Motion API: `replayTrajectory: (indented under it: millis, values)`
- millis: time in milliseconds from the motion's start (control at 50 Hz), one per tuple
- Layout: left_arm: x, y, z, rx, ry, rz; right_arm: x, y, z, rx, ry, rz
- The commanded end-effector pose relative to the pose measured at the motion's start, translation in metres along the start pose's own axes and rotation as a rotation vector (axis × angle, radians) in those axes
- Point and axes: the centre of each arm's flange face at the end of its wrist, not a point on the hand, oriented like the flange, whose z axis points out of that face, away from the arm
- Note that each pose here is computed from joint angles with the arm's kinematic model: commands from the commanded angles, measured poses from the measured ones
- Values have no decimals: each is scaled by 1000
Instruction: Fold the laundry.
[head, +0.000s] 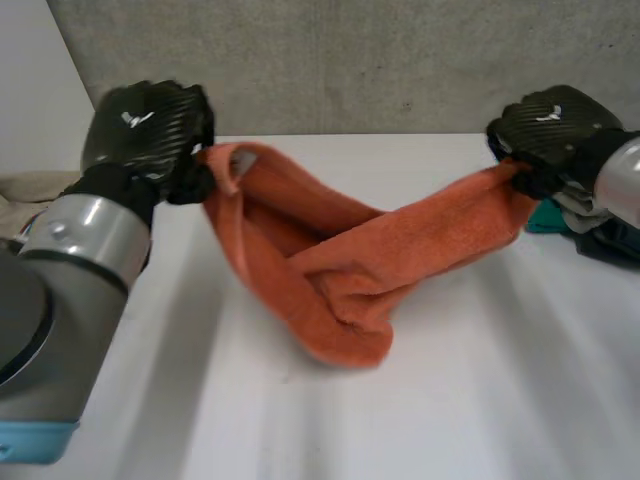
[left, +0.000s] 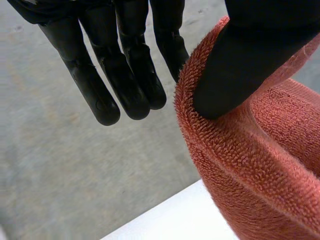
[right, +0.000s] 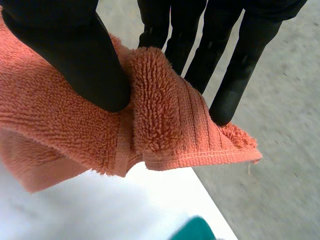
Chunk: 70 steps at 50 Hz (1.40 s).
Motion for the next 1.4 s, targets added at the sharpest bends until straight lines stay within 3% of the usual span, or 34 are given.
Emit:
replayTrajectory:
  millis: [20,200,280,340,500,680,760,1100,1400]
  values:
    - [-15,67,8,-151,-66,13,-41,21,61,16,-60,-10]
    - [-46,143,57,-244,-243,26,-64,70,141,102,202,-71]
    - [-47,149,70,-242,-226,20,-67,81,159,161,319,-99]
    - [-43,139,70,-240,-143,8,-63,77,157,168,355,-112]
    - [-43,103,49,-200,80,25,-48,47,107,86,242,4]
    - [-91,115,53,-190,241,197,-67,58,34,-147,-93,53]
    - [-97,130,59,-183,332,262,-77,71,19,-196,-165,71]
    - [-58,199,90,-77,546,595,-107,100,8,-221,-182,139]
    - [-57,220,117,-89,466,670,-128,100,47,-88,-93,73]
